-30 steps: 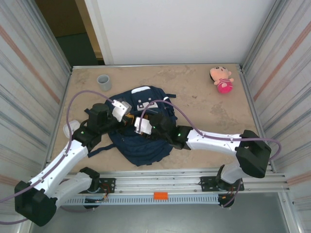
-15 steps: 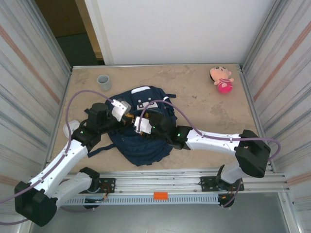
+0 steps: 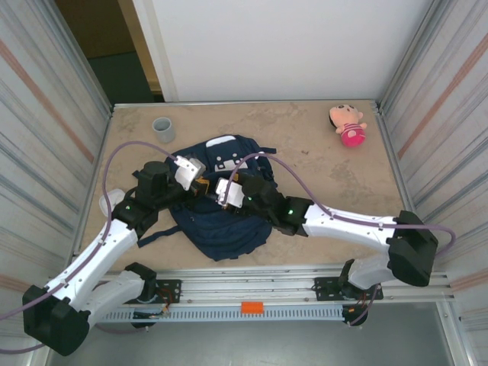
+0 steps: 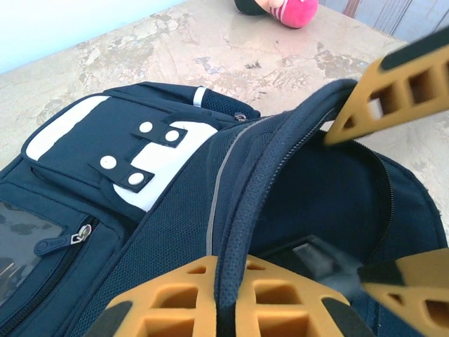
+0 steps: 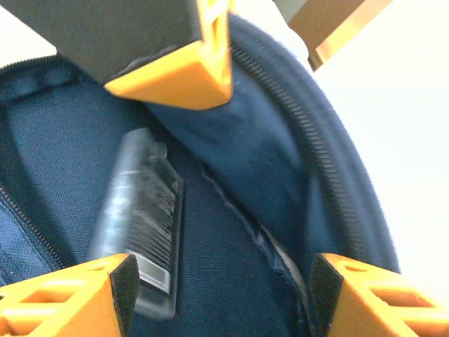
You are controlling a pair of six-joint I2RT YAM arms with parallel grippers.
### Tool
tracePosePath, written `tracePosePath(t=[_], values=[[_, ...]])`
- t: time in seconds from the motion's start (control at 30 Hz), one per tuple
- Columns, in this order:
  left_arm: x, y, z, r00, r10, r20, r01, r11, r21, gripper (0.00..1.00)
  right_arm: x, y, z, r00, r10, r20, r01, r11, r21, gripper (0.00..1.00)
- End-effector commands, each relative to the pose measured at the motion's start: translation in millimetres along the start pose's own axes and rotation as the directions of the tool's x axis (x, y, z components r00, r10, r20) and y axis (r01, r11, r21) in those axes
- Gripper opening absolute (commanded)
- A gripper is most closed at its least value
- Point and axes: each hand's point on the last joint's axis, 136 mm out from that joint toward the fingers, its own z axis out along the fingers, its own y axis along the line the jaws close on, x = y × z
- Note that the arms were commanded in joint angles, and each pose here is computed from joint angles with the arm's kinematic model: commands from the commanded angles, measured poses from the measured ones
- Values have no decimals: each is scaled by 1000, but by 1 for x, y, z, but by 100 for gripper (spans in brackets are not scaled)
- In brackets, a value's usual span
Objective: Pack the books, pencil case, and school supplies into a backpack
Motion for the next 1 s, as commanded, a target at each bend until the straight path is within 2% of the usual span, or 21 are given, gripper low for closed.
tracePosePath(t=[0.0,0.13,0.23,0.47,0.6,0.77,0.97], values=[[-48,0,-22,989,46,138,-43,999,-19,0,-3,-13,-20,997,70,20,-71,997,42,66],[-49,-1,-21,989,48,142,-47,999,-12,0,-1,-22,-33,991,131,32,-132,990,56,66],[-48,-1,-20,989,45,140,-45,999,-5,0,5,-29,-40,973,229,43,-230,972,38,65],[-49,-2,-20,989,37,146,-37,999,-1,0,8,-11,-54,861,503,66,-498,863,-86,61],[-43,-6,-17,991,34,130,-38,999,26,0,12,-9,-61,808,586,58,-580,809,-94,62],[-21,-23,-11,989,117,95,-128,984,122,0,16,-24,-65,816,576,48,-571,816,-86,65],[23,-53,1,953,303,27,-301,922,243,0,17,-45,-70,789,612,56,-600,787,-146,65]])
